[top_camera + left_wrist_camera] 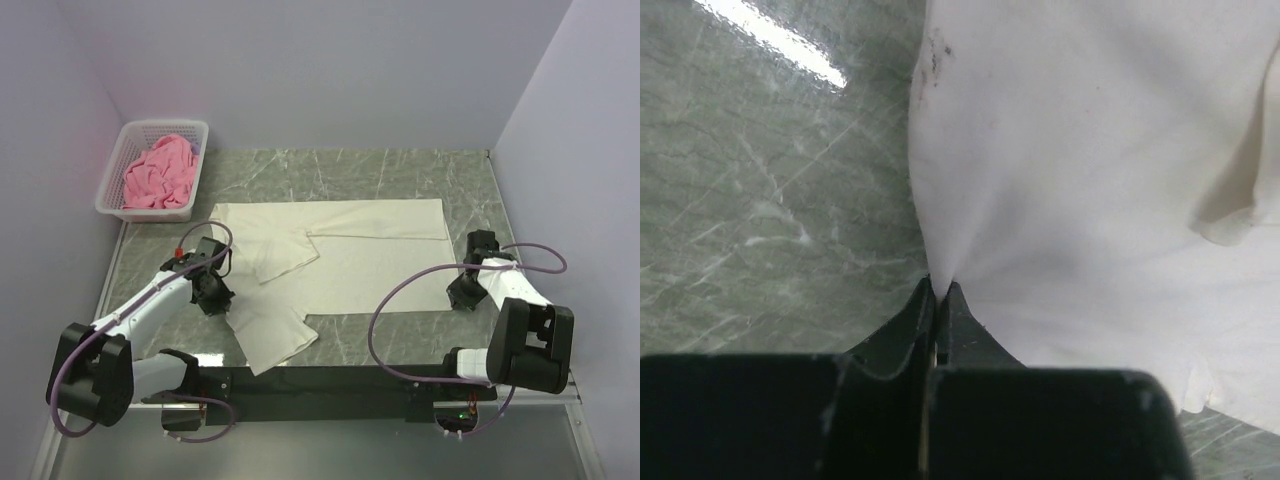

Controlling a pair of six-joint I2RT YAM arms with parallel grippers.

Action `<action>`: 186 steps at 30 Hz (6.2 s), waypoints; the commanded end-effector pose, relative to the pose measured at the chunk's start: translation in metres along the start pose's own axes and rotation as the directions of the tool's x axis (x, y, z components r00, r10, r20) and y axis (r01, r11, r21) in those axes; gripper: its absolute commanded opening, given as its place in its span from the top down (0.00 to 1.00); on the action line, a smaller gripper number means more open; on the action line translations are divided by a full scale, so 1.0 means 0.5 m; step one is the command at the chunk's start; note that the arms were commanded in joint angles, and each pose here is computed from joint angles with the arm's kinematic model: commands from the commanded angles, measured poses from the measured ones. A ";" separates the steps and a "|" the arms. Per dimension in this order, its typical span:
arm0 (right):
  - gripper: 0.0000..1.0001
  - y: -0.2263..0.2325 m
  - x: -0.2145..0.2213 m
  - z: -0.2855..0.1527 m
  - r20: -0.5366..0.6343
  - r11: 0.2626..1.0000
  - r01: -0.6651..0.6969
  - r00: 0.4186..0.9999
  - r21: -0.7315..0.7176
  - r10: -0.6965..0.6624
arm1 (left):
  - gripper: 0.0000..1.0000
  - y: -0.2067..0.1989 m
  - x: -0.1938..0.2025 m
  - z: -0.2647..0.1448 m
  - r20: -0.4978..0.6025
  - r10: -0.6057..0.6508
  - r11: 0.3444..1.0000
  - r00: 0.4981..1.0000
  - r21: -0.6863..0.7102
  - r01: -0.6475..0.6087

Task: Fold and stack the t-shirts
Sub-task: Fold the tshirt

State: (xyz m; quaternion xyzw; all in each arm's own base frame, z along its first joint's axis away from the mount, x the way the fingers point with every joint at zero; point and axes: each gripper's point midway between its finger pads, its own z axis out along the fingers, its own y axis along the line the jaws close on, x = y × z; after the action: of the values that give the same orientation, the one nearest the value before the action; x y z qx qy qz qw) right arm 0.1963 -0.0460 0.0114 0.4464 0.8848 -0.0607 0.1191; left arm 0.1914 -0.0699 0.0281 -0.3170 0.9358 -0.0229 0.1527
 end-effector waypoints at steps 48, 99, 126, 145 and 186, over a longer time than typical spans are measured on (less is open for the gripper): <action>1.00 0.202 -0.244 -0.063 0.070 0.965 0.263 0.962 0.005 -0.263 | 0.99 -0.046 -0.204 -0.025 -0.003 0.001 1.000 1.000 -0.005 -0.001; 0.41 0.512 0.466 -0.287 0.135 0.314 0.571 0.609 -0.758 -0.781 | 0.14 -0.056 0.029 -0.042 -0.083 0.073 0.980 0.994 0.192 -0.056; 0.85 0.509 0.597 -0.217 0.088 0.299 0.667 0.480 -0.683 -0.873 | 0.99 -0.075 0.090 0.008 -0.129 0.169 0.979 0.977 0.136 -0.151; 1.00 0.647 0.480 -0.358 0.076 0.325 0.524 0.605 -0.787 -0.792 | 0.99 -0.283 -0.170 -0.137 0.205 0.176 0.946 0.963 0.236 -0.223; 0.93 0.773 0.369 -0.237 -0.092 0.477 0.332 0.737 -0.814 -0.670 | 0.99 -0.498 -0.366 -0.015 0.461 0.262 0.853 0.848 0.300 -0.427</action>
State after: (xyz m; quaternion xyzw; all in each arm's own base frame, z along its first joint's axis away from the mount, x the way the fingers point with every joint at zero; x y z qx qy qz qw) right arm 0.3647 0.3507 0.0562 0.0746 0.9319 0.3505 0.0567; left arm 0.4483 -0.1506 0.0891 -0.1148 0.9220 -0.0966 0.3568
